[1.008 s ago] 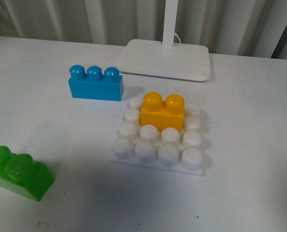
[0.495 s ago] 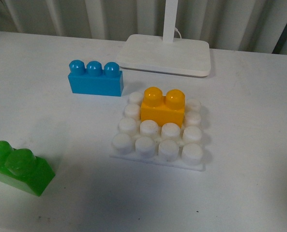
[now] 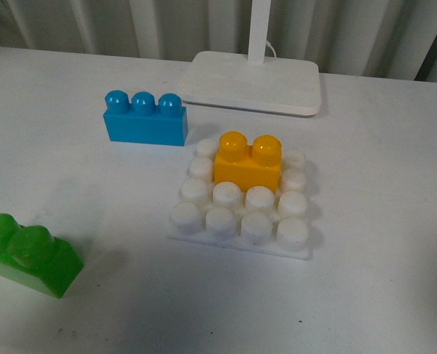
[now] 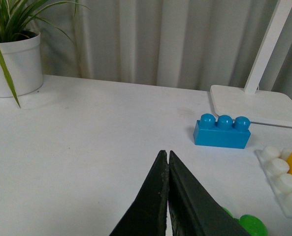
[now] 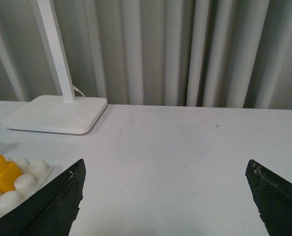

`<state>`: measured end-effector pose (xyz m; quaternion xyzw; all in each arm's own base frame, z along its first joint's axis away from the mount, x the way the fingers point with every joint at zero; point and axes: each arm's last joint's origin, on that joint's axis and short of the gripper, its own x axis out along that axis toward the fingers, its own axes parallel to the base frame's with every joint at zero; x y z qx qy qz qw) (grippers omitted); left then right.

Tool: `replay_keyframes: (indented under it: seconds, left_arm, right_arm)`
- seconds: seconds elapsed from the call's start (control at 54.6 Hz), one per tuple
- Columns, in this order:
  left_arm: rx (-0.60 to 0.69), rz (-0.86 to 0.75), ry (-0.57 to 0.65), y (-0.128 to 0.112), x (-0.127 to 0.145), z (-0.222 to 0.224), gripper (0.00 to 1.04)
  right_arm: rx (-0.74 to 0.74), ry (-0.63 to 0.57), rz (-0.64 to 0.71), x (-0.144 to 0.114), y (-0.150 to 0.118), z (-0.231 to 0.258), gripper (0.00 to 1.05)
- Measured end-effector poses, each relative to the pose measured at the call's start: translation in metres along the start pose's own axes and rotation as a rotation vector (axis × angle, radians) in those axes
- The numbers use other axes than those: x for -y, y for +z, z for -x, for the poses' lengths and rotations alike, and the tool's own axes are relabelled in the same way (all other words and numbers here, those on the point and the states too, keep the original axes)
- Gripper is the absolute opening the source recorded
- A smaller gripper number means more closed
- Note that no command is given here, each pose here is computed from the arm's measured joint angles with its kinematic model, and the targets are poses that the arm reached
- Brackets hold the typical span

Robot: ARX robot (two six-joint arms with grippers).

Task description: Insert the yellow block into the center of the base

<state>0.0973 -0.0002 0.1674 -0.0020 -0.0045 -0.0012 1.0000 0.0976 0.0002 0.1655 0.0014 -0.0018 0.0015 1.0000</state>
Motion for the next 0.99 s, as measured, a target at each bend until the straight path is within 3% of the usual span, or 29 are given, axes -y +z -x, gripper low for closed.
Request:
replay_keyframes:
  seconds: [0.073, 0.586, 0.989]
  left_arm:
    - [0.0, 0.0, 0.0, 0.0, 0.0, 0.0, 0.07]
    - [0.0, 0.0, 0.0, 0.0, 0.0, 0.0, 1.0]
    - [0.0, 0.0, 0.0, 0.0, 0.0, 0.0, 0.98]
  right_arm:
    - [0.0, 0.0, 0.0, 0.0, 0.0, 0.0, 0.96]
    - [0.0, 0.0, 0.0, 0.0, 0.0, 0.0, 0.96]
    - [0.0, 0.0, 0.0, 0.0, 0.0, 0.0, 0.96]
